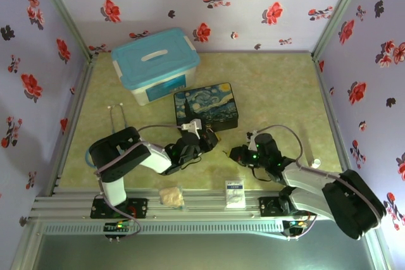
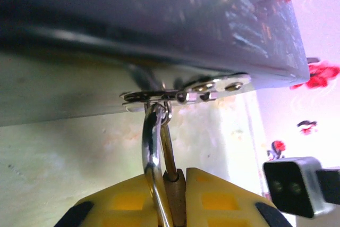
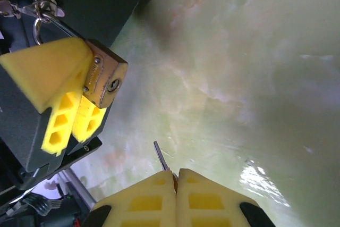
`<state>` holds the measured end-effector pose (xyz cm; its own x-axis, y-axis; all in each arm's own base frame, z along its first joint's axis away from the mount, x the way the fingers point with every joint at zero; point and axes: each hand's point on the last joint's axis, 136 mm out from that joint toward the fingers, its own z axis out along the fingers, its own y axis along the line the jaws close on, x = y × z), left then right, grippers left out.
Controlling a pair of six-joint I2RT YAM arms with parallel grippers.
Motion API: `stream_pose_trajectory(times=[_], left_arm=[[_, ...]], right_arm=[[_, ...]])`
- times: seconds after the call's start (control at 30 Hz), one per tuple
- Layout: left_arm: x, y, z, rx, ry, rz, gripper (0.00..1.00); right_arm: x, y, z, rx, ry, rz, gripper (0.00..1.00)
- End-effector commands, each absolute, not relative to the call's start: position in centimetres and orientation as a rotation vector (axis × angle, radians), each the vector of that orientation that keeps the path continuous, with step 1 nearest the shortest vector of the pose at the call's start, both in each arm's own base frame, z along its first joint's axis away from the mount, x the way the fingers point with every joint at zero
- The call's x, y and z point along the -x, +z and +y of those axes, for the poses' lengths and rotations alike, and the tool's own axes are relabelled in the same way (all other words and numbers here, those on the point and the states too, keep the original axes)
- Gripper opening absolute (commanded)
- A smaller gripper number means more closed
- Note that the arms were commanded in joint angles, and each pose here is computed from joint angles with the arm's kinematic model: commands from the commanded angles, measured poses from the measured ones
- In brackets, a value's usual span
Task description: Unlock the padlock with the key
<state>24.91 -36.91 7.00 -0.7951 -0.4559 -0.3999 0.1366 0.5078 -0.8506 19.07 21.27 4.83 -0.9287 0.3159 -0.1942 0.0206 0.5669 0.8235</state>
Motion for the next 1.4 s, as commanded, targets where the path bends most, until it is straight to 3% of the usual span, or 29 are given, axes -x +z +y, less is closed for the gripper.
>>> stream_pose_trajectory(times=[0.0,0.43,0.97,1.37], left_arm=[[-24.7,6.5,-36.5,0.396,-1.386,2.171,0.00],[-24.9,7.7,-37.0,0.300,-1.267,2.226,0.00],[-24.9,11.0,-37.2,0.156,-1.157,2.276,0.01],[-26.0,13.8,-37.3,0.339,-1.389,2.129,0.00]], right_arm=[[-19.7,6.8,22.2,-0.263,1.424,2.384,0.00],[-20.0,6.2,19.6,-0.267,1.272,2.431,0.00],[-21.4,6.8,21.1,-0.314,1.392,2.390,0.00],[-22.9,10.2,22.4,-0.366,1.558,2.221,0.00]])
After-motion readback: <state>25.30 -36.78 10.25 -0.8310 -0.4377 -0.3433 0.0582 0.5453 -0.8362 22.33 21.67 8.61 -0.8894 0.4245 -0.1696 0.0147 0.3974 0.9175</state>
